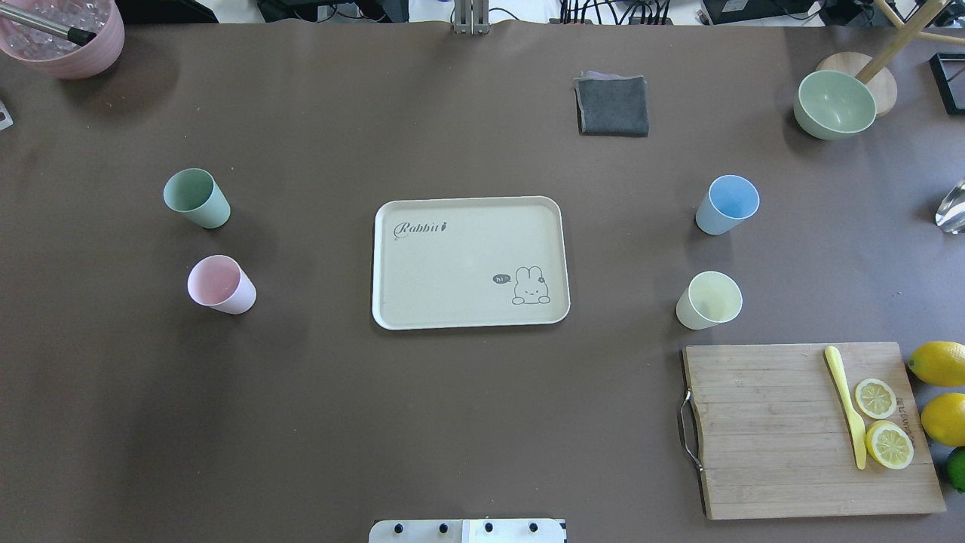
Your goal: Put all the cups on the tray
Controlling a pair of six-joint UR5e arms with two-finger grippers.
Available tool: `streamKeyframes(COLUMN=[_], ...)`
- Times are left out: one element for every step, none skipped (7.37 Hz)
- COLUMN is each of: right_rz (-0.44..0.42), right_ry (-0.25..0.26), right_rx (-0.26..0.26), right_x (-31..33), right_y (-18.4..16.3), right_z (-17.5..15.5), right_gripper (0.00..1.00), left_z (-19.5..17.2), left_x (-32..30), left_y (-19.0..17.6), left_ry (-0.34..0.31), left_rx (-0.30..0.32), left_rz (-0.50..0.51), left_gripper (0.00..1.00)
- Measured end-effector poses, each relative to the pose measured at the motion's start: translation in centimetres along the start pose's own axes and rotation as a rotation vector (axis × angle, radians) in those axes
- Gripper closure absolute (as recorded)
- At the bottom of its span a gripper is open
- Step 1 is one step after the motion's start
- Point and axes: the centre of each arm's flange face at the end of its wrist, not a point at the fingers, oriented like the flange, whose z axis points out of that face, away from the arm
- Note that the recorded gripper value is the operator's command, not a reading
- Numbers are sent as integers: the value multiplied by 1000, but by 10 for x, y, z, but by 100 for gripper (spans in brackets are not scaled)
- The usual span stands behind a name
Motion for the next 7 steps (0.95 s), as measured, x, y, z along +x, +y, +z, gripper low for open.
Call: streamKeyframes(right_rz=[2, 3, 3, 4, 4, 5, 6], right_ry=[-5, -7, -8, -8, -8, -8, -8], right_rx=[-3, -4, -4, -4, -5, -7, -7], right_x=[1, 1, 1, 1, 2, 2, 2], right_y=[2, 2, 3, 3, 4, 6, 6], right_z=[1, 1, 1, 1, 2, 2, 2], right_gripper=[0, 0, 0, 0, 0, 0, 0], left_z=[1, 1, 1, 2, 2, 2, 2], left_x=[0, 0, 0, -1, -1, -1, -1], left_y=[0, 0, 0, 0, 0, 1, 1], left_ry=[0, 0, 0, -1, -1, -1, 0], left_rx=[-1, -2, -2, -3, -4, -5, -5], left_rz=[-1, -1, -2, -2, -3, -4, -4], left_gripper=[2, 2, 2, 2, 2, 2, 2])
